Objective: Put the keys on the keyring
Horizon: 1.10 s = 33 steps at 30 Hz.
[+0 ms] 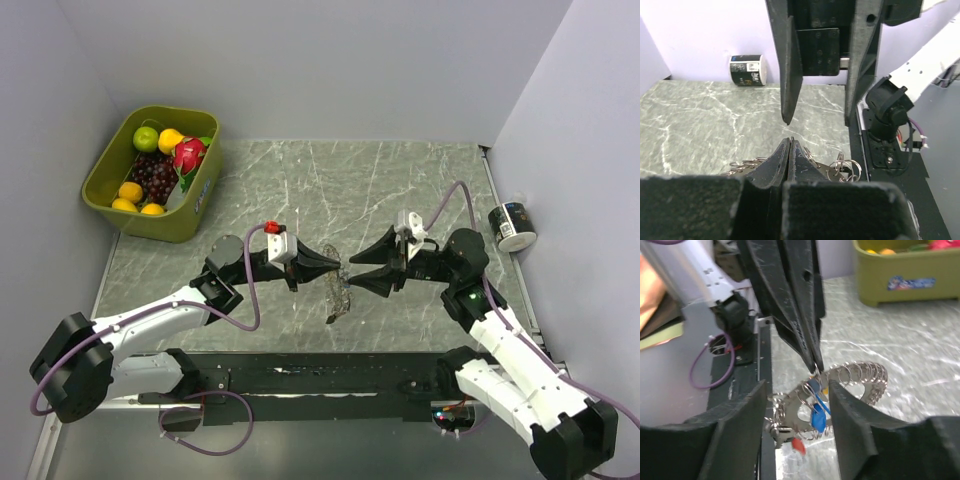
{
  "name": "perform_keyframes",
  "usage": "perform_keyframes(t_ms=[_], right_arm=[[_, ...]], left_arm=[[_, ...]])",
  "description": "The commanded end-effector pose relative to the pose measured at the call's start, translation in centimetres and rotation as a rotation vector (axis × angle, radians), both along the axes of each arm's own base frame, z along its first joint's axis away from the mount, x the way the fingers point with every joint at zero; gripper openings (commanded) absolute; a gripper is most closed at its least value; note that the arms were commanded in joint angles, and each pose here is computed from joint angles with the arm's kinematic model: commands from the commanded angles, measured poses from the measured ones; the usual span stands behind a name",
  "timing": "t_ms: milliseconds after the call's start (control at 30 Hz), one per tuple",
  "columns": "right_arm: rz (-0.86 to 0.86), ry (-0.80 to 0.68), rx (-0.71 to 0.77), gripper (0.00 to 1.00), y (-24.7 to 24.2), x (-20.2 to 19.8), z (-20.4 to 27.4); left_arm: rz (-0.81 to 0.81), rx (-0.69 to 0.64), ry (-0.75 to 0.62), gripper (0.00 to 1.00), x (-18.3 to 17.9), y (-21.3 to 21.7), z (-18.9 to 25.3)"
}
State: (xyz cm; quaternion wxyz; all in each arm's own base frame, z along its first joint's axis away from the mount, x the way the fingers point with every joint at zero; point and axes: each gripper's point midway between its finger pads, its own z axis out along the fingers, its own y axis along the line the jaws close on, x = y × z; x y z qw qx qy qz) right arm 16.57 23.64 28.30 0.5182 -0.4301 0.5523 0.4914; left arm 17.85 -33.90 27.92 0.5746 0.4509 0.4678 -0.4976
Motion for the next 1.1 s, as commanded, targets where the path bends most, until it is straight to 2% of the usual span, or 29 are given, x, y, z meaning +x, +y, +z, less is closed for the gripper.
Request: perform_keyframes(t_ms=[0,33,133,500,700,800,833,1067], right_arm=[[0.079,-0.061,0.032,0.54,0.3,-0.8,1.5],[0.08,-0.052,0.032,0.49,0.4,-0.7,1.4],[0.065,-0.029,0.017,0.45,0.6,0.1,0.7],[0.058,0.028,0.004,0.4,1.0,1.2,-0.3],[0.07,0.046,0.016,0.24,1.2,1.2,0.0],[0.08,0.061,0.012,0.05,1.3,1.3,-0.1],[0.085,0.07,0.01,0.02,1.3,1.3,-0.2],[0.055,0.082,-0.002,0.0,1.3,1.8,-0.2]], left_arm=[[-0.079,-0.093,-0.097,0.01,-1.4,-0.2,3.8],[-0.091,-0.092,-0.1,0.01,-1.7,-0.2,3.8],[-0.094,-0.097,-0.102,0.01,-1.7,-0.2,3.9],[-0.11,-0.103,-0.107,0.01,-2.0,-0.2,4.5],[-0.118,-0.099,-0.1,0.01,-2.1,-0.3,4.3],[-0.115,-0.098,-0.102,0.01,-2.0,-0.3,4.4],[-0.116,-0.096,-0.101,0.01,-2.0,-0.3,4.4],[-0.108,-0.052,-0.079,0.01,-1.8,-0.3,3.4]])
